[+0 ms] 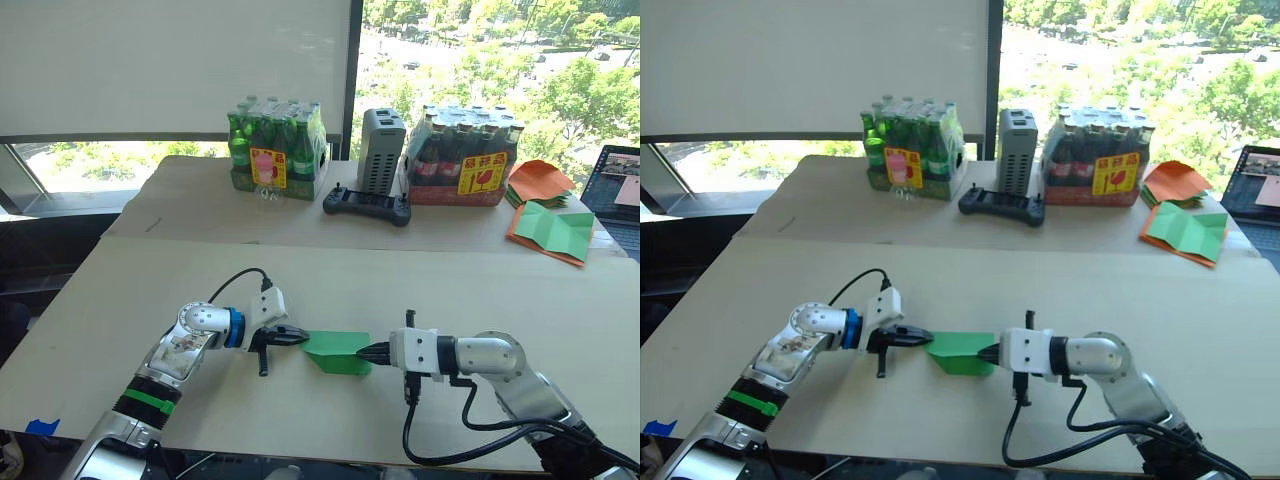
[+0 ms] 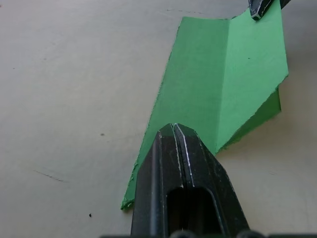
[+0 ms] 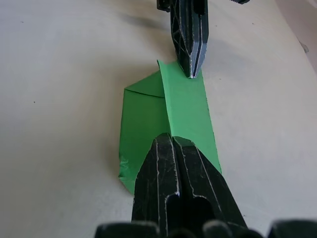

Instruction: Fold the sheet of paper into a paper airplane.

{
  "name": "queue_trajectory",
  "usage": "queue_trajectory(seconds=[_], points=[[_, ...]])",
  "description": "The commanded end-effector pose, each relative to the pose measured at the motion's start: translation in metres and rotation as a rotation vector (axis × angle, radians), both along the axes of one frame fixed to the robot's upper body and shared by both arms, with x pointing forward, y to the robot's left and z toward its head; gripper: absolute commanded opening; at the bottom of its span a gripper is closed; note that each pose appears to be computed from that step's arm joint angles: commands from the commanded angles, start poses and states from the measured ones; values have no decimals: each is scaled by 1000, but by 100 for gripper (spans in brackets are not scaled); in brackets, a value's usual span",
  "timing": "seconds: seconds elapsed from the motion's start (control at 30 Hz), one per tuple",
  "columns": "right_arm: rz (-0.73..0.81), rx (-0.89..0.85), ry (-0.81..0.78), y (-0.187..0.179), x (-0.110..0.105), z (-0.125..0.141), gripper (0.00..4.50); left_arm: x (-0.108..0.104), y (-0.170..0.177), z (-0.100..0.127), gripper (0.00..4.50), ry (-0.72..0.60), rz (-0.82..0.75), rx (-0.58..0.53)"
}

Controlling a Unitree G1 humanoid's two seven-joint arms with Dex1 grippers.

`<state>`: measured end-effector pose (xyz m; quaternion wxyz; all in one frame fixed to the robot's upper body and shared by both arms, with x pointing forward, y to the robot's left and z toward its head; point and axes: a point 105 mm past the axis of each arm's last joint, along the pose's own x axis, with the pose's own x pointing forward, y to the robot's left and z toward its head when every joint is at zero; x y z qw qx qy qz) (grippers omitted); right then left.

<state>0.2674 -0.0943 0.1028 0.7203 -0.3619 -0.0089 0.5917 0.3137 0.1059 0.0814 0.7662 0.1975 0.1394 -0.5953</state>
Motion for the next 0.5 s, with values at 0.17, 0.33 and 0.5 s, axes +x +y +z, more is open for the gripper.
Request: queue_trajectory(seconds=[0.17, 0.33, 0.5], points=[[-38, 22, 189, 9, 6, 3, 4, -3, 3, -7, 0, 7, -3, 44], [-105, -43, 268, 6, 19, -6, 4, -6, 1, -7, 0, 12, -8, 33], [-160, -13, 323, 10, 28, -6, 4, -8, 1, -7, 0, 15, -6, 31]])
